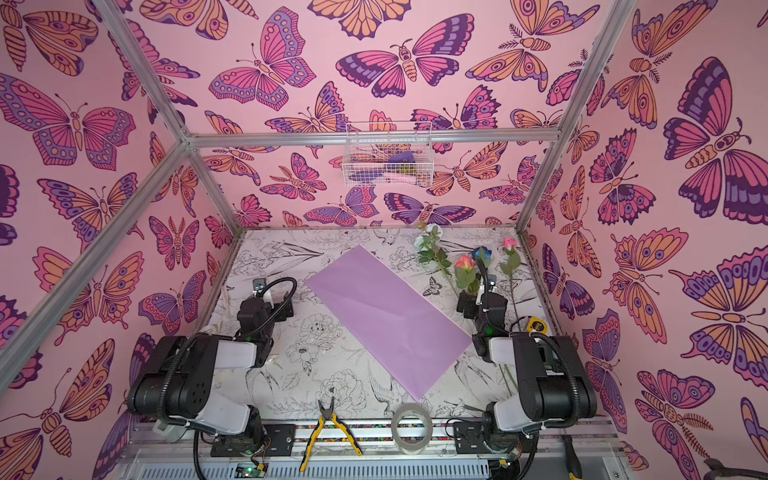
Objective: Tie the bouquet of fake flowers
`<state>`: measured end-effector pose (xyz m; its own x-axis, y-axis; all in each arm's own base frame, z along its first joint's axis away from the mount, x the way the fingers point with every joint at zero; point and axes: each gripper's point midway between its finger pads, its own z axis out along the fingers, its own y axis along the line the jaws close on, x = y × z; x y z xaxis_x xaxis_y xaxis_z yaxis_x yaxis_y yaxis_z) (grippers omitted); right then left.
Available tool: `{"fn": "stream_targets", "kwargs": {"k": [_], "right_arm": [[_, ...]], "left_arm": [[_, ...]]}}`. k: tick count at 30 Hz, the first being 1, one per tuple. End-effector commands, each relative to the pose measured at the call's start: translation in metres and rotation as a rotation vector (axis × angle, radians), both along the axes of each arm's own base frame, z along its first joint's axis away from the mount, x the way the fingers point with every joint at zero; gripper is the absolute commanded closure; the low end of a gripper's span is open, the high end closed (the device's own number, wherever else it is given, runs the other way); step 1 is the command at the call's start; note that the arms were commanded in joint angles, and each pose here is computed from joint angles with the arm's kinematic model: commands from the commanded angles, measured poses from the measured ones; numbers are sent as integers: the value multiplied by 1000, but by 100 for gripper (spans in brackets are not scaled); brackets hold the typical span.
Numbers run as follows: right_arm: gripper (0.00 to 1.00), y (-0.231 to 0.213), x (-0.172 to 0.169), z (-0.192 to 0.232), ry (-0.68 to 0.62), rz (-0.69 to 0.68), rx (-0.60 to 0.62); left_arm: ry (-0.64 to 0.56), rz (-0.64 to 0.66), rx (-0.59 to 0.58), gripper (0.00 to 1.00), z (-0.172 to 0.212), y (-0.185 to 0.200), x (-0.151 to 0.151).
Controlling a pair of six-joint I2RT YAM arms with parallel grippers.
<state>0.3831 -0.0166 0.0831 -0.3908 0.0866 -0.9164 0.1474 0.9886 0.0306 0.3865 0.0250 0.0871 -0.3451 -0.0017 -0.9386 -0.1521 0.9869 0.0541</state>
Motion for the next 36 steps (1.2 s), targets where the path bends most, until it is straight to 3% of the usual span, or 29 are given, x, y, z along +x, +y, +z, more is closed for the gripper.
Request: {"fn": "stream_targets", "kwargs": {"k": [1, 29, 36], "right_arm": [[0, -6, 9, 12, -40, -17, -22], [0, -6, 8, 12, -44, -19, -22], [0, -11, 5, 30, -29, -50, -30]], "left_arm": [[-25, 4, -10, 2, 5, 2, 3], [-13, -38, -10, 2, 4, -5, 5], [-33, -10, -12, 2, 16, -1, 0]]}}
